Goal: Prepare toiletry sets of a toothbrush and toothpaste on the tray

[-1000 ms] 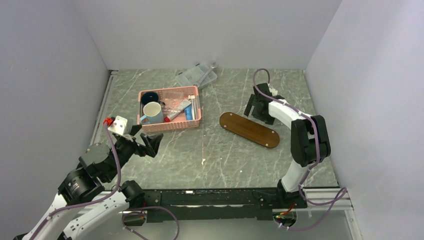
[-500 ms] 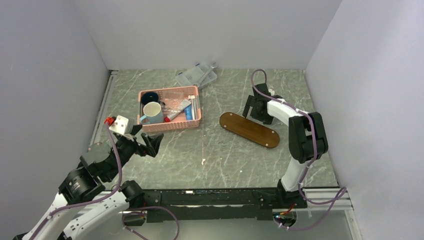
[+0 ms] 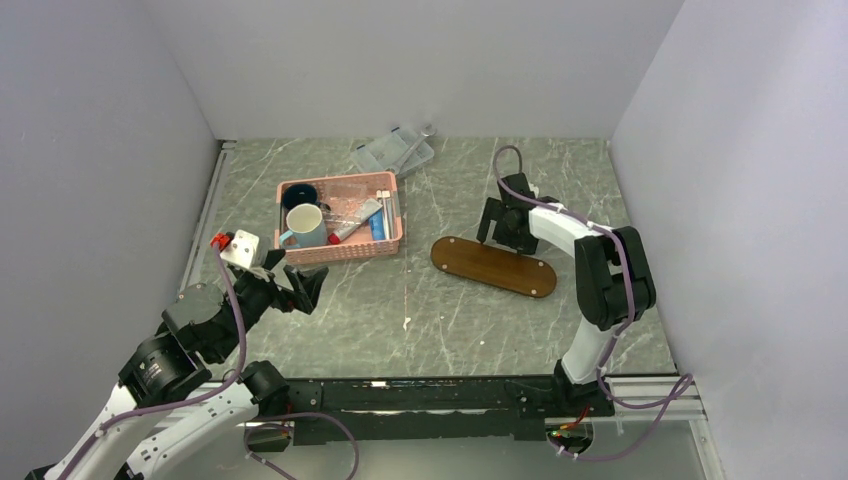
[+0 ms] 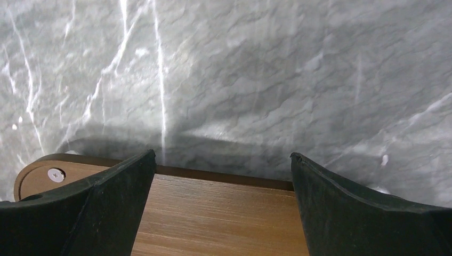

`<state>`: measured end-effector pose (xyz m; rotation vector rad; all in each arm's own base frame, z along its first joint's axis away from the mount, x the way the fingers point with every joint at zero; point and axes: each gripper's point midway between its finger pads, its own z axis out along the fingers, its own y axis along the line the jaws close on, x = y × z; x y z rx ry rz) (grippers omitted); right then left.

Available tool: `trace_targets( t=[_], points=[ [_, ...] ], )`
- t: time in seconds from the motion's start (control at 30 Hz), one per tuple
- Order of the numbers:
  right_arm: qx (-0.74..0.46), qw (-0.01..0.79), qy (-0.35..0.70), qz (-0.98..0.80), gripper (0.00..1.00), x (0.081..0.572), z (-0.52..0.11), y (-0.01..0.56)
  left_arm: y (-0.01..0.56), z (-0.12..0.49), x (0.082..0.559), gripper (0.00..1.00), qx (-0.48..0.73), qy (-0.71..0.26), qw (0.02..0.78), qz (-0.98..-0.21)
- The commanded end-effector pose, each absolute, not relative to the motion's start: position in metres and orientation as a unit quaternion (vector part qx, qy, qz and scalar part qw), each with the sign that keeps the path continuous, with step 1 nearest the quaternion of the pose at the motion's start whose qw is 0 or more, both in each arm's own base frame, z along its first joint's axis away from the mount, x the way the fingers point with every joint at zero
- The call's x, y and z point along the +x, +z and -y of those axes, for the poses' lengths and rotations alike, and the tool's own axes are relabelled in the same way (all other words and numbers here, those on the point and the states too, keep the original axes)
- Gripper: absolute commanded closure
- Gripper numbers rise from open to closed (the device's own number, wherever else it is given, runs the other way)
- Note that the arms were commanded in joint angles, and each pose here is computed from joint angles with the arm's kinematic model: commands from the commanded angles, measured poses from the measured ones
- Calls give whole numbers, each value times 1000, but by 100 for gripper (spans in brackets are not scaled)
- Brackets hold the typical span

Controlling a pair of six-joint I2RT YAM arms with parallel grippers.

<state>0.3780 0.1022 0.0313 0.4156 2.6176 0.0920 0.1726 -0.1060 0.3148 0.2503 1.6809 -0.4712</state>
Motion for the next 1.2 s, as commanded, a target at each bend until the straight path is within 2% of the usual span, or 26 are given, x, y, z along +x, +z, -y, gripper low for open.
trace_targets(
  t=[0.0, 0.77, 1.17],
  points=[
    [131, 251, 54, -957, 0, 366, -118, 46, 315, 107, 172, 1, 106, -210, 634, -737],
    [84, 258, 78, -959, 0, 308, -168, 59, 318, 105, 170, 1, 103, -214, 638, -733],
    [60, 280, 76, -955, 0, 339, -181, 71, 316, 105, 171, 1, 102, -210, 635, -736]
  ],
)
